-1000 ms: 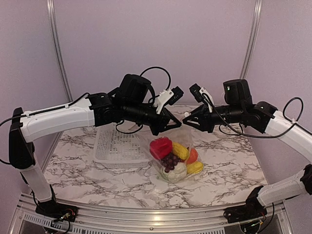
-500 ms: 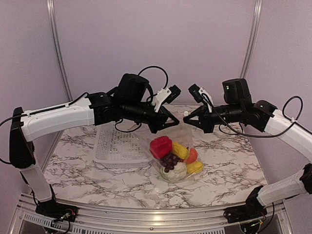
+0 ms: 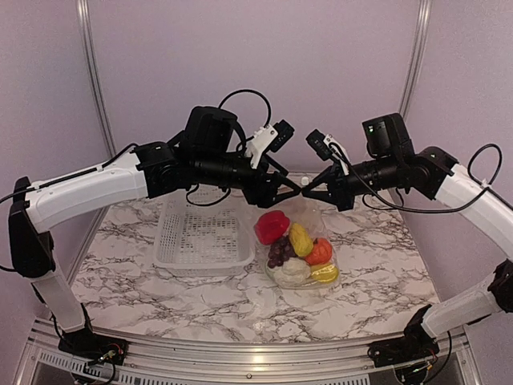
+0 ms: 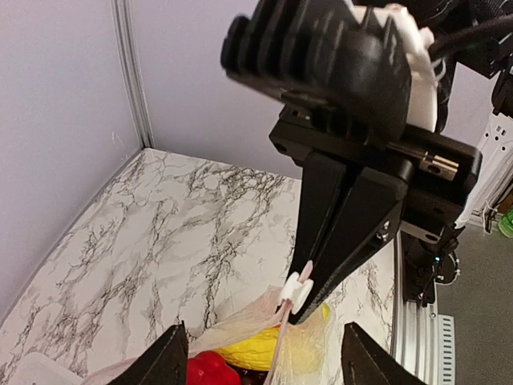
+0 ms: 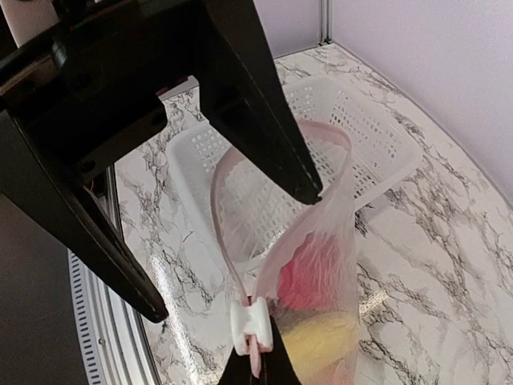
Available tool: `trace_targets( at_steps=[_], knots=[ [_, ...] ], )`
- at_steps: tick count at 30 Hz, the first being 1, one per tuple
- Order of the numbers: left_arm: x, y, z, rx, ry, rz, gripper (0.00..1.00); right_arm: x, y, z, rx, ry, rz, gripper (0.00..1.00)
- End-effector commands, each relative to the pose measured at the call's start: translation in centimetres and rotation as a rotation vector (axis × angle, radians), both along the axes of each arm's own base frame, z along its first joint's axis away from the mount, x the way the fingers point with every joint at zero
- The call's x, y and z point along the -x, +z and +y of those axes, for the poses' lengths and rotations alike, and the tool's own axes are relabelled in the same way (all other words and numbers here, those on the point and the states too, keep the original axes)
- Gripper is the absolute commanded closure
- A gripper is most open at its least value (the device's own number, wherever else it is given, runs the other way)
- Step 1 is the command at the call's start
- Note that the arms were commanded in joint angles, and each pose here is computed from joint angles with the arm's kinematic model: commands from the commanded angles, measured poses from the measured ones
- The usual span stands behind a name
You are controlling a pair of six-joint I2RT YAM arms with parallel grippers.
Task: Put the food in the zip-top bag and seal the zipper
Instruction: Hold the zipper from the zipper food storage bag.
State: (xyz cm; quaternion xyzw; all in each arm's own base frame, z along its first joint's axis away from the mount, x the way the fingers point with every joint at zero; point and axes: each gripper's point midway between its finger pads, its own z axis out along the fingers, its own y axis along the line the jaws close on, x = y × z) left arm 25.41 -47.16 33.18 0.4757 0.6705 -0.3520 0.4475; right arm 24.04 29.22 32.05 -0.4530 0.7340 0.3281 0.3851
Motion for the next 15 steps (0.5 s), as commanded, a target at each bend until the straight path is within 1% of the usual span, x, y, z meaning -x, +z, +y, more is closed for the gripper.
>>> trace_targets(
  at_steps=[1, 9, 12, 15],
  knots=[
    [0.6, 4.4, 0.3, 0.070, -0.039, -0.075, 0.33, 1.4, 2.3, 0.6, -0.032, 0.075, -0.039, 1.00],
    [2.2, 2.5, -0.7, 0.063, -0.150, -0.011, 0.40, 2.6, 2.8, 0.9, -0.018, 0.127, -0.028, 1.00],
    [2.3, 1.9, -0.8, 0.058, -0.159, -0.005, 0.43, 2.9, 3.4, 1.0, -0.029, 0.139, -0.024, 1.00],
    [2.2, 1.8, -0.9, 0.059, -0.155, -0.006, 0.43, 3.2, 3.7, 1.2, -0.036, 0.154, -0.011, 1.00]
  ],
)
